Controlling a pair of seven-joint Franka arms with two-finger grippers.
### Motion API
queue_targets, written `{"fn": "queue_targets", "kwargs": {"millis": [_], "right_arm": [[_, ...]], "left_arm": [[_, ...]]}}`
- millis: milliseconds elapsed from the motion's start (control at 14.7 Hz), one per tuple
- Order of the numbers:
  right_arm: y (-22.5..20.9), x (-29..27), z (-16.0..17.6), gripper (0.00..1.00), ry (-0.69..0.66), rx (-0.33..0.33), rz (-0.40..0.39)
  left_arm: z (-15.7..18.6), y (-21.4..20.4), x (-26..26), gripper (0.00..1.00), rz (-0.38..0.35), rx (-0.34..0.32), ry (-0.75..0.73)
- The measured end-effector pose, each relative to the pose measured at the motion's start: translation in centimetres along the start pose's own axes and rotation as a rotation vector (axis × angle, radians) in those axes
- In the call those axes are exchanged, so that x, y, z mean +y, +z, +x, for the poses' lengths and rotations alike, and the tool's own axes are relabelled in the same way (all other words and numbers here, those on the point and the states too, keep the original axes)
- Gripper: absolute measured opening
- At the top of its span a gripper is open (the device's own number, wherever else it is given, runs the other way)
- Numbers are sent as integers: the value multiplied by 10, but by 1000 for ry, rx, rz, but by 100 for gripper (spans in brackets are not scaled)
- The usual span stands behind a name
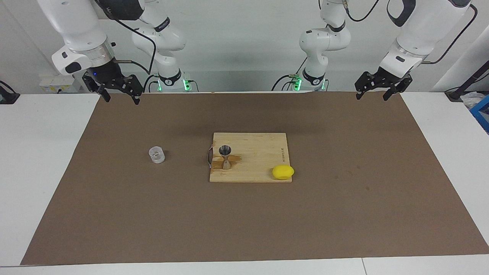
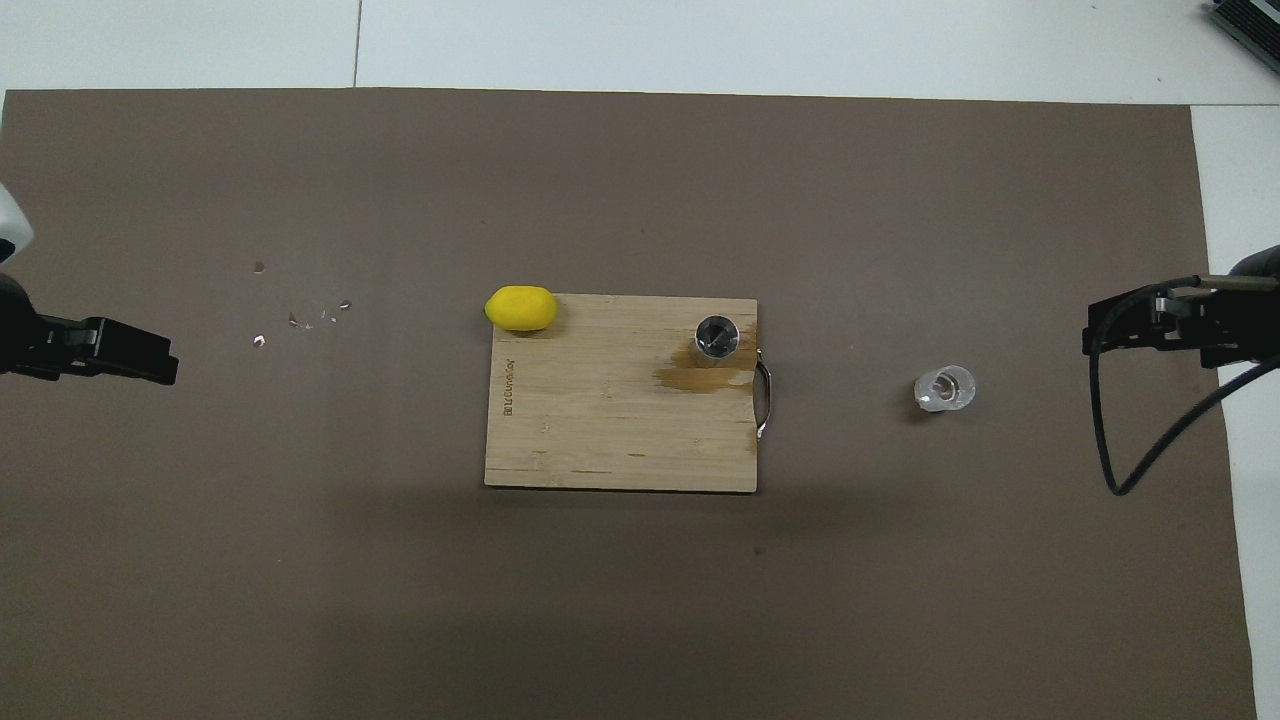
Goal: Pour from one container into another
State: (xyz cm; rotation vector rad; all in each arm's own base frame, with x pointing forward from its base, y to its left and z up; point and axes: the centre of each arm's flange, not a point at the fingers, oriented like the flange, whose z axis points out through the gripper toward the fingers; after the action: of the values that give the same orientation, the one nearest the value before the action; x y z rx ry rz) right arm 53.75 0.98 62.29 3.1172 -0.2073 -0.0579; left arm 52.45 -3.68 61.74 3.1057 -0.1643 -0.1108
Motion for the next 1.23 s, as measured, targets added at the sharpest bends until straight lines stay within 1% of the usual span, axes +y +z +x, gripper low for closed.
{"fn": "queue_targets", "kwargs": {"millis": [682, 1023, 1227], "right_arm": [[0, -2, -1, 100, -5, -2, 2], [6, -5, -2, 100, -10, -15, 0], [12, -5, -4, 100, 11, -29, -3]], "left_arm": [[0, 0, 0, 100, 0, 0, 0], [0, 0, 0, 100, 0, 0, 0], [0, 0, 0, 100, 0, 0, 0]]}}
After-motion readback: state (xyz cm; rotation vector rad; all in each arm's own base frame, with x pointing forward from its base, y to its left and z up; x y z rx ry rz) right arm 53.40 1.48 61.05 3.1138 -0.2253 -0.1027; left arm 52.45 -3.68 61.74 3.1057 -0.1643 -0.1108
